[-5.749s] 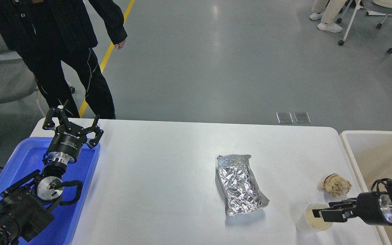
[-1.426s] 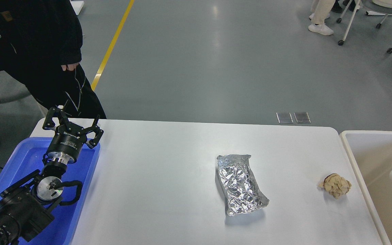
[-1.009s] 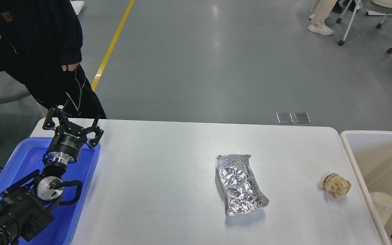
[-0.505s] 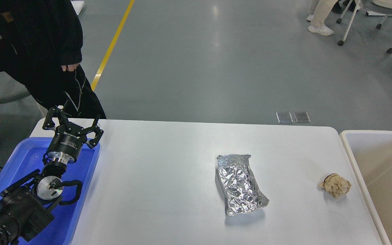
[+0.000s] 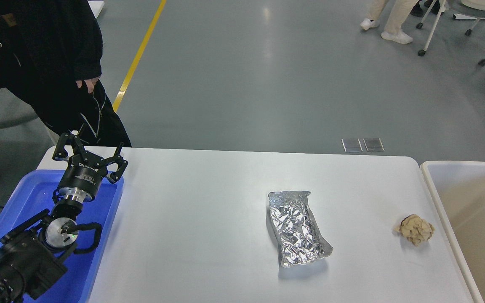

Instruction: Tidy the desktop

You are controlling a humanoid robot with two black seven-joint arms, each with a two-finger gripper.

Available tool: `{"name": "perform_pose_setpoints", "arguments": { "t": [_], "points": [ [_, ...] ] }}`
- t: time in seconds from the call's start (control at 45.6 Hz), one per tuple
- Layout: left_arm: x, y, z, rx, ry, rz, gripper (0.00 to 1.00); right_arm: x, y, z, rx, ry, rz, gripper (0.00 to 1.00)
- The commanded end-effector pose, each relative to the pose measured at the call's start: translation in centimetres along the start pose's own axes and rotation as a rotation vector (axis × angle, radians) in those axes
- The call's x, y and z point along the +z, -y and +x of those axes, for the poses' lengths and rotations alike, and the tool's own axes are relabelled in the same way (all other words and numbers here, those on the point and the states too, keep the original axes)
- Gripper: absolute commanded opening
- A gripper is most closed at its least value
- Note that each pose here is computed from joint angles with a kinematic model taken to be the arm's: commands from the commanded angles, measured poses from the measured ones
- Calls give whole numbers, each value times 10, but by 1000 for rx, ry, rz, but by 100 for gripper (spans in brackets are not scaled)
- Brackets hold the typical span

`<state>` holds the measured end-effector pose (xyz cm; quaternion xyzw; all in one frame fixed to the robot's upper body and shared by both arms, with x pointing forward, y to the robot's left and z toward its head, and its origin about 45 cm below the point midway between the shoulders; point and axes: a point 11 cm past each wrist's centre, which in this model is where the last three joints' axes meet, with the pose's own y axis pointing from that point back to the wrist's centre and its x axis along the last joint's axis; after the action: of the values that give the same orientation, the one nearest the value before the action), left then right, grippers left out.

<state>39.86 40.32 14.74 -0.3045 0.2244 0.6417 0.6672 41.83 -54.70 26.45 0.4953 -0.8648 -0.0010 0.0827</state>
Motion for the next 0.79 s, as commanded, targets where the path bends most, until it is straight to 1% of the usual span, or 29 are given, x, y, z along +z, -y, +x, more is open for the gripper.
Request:
{"name": "perform_pose_setpoints", "arguments": {
  "t": [0.0,0.176,0.241,0.351,0.483,0.636,0.768],
  "points": [
    [0,0,0,0,0,1,100,-72,-2,-23,-99,195,171,100],
    [0,0,0,0,0,-1,100,-99,-6,-32,-164,280,231,100],
    [0,0,0,0,0,1,100,-107,-9,-39,-213,306,253,100],
    [0,0,0,0,1,1,100,-121,-18,-53,-348,357,299,100],
    [0,0,0,0,0,1,100,-125,-25,-52,-405,436,332,100],
    [0,0,0,0,0,-1,100,-108,-31,-57,-428,516,320,100],
    [0,0,0,0,0,1,100,-74,-35,-67,-428,540,253,100]
  ]
}}
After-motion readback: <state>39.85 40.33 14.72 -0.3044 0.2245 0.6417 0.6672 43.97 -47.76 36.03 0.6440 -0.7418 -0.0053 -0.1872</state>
